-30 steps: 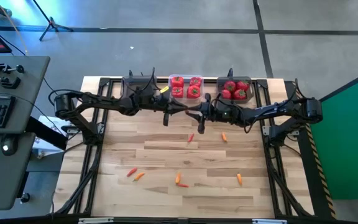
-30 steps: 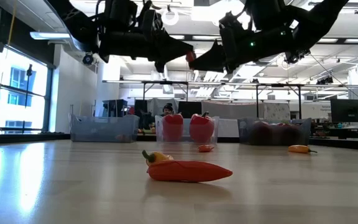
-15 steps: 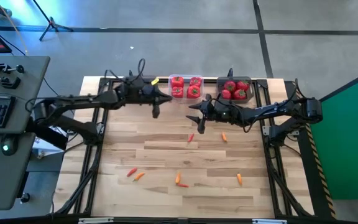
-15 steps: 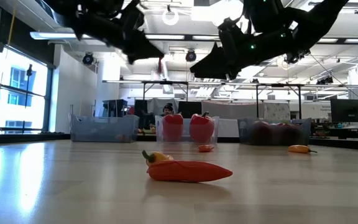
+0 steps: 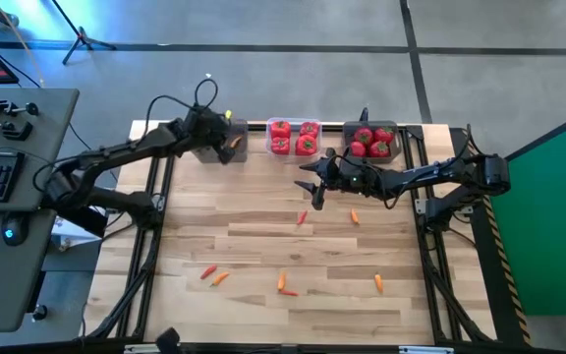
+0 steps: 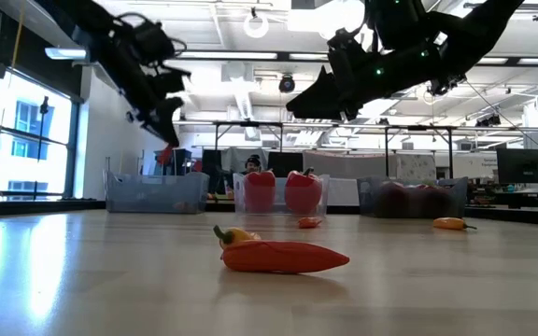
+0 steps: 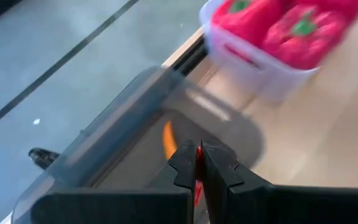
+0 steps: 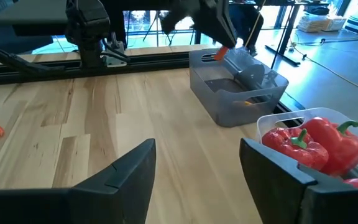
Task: Sort produce into baskets
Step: Put the orange chili pepper into the left black bin
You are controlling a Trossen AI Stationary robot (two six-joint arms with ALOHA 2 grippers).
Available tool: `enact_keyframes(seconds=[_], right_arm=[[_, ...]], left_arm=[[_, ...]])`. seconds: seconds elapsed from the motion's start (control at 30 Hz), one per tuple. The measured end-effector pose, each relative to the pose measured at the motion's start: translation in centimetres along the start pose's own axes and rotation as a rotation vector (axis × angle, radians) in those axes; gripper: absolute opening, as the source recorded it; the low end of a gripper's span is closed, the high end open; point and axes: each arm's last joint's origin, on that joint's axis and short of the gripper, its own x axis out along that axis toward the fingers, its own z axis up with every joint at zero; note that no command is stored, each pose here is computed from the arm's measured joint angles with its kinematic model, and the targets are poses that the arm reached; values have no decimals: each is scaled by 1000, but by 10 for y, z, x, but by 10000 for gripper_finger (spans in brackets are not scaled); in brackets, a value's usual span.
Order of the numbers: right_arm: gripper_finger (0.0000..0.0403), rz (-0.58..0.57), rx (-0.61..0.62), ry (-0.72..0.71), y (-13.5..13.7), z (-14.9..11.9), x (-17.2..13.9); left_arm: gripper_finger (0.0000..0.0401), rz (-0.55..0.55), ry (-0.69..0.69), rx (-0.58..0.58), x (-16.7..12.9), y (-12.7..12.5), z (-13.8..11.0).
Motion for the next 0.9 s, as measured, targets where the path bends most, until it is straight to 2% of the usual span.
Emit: enact_keyframes(seconds=[0.3, 0.47, 0.73, 0.8, 0.9], right_arm=[[224, -1, 0, 0, 0, 0, 0], [224, -1, 0, 0, 0, 0, 0], [224, -28, 24, 20, -1, -2, 0], [224, -28, 28, 26, -1, -2, 0], [224, -27, 31, 45, -1, -4, 0]], left_arm=[[0, 21, 177, -13, 53, 21, -21], [13, 28, 203, 39, 69, 22, -26], [97, 125, 158, 68, 58, 26, -19], [116, 116, 135, 65, 50, 27, -16], [134, 21, 45, 20, 36, 26, -8]])
